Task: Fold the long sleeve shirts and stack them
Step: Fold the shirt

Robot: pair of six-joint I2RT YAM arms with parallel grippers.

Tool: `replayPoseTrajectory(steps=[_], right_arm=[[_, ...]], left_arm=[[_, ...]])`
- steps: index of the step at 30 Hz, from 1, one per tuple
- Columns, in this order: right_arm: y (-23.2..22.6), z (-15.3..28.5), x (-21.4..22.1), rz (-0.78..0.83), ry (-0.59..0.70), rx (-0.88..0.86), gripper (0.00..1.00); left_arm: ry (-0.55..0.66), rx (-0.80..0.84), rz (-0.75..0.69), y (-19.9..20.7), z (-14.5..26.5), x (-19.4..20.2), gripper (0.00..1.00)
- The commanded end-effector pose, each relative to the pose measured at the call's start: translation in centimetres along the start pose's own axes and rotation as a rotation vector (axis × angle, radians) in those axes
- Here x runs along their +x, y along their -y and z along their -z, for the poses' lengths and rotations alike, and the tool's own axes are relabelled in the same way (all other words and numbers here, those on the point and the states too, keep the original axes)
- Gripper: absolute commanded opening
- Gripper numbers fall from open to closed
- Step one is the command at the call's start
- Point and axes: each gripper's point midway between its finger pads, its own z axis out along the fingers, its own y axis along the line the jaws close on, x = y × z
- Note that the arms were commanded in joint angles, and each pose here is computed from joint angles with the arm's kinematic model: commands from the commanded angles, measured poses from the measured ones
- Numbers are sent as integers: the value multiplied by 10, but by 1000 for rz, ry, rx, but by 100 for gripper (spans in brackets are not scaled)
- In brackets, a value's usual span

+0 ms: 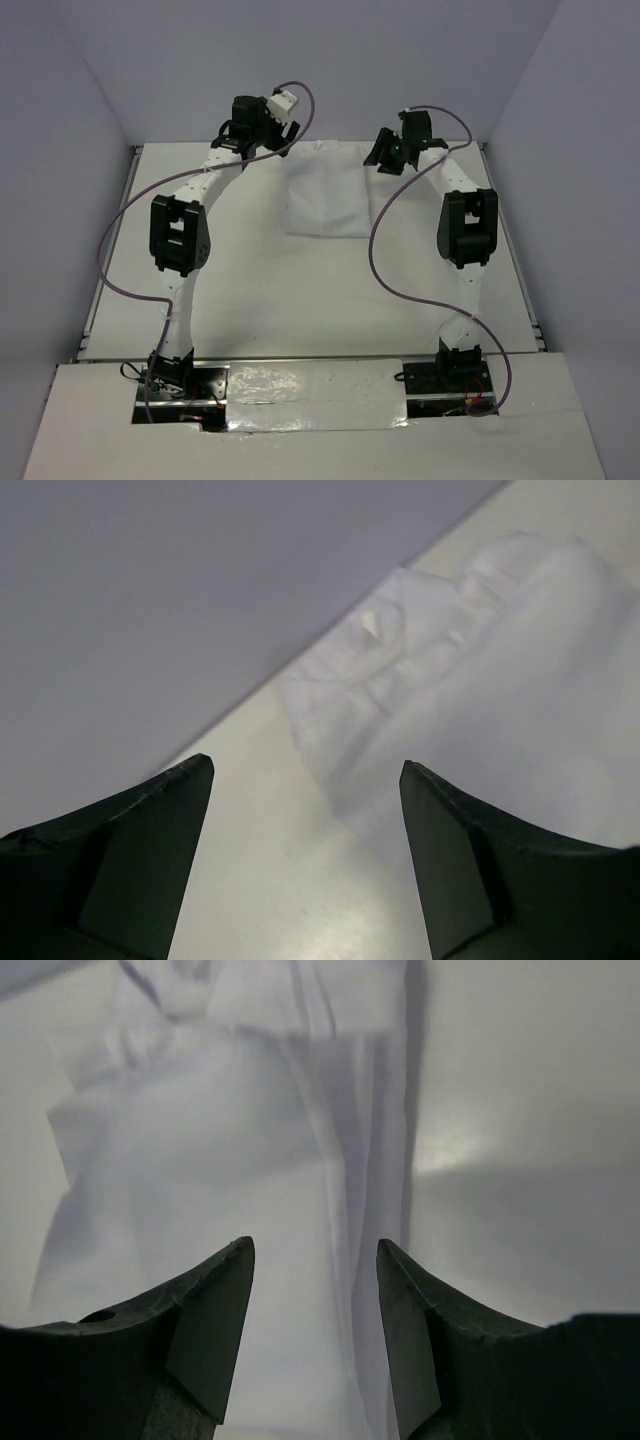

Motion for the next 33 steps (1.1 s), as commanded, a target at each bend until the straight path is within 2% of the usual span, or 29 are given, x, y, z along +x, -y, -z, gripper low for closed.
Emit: replayPoseTrajectory(steps=[1, 4, 7, 10, 11, 12, 13, 15, 21, 27, 29, 33], right_arm=[[-38, 42, 5, 113, 40, -55, 60], [-37, 51, 18, 105, 40, -82, 61], [-38, 45, 7, 129, 56, -98, 66], [-40, 25, -16, 158, 64, -135, 69], [-38, 17, -21, 169, 66, -138, 69], [-36, 4, -29, 199, 71, -142, 69], [-34, -2, -33, 208, 75, -142, 69], [-30, -15, -42, 224, 100, -165, 70], [-46, -33, -50, 226, 155, -299, 73], [-50, -51, -48, 197, 144, -350, 73], [-47, -56, -46, 191, 146, -340, 72], [-47, -61, -44, 186, 145, -350, 72]], left_arm=[[-44, 282, 10, 57, 38, -16, 88], [-147, 333, 71, 70, 55, 13, 88], [-172, 335, 148, 70, 55, 24, 91], [-183, 306, 281, 60, 40, 23, 91], [-147, 293, 303, 52, 36, 9, 90], [-161, 269, 395, 48, 28, 17, 90], [-126, 247, 411, 42, 22, 11, 90], [-139, 194, 463, 35, 12, 25, 90], [-192, 134, 536, 32, -11, 68, 90], [-166, 156, 564, 37, -26, 76, 88], [-156, 185, 577, 43, -28, 78, 84], [-128, 200, 580, 44, -32, 74, 68]])
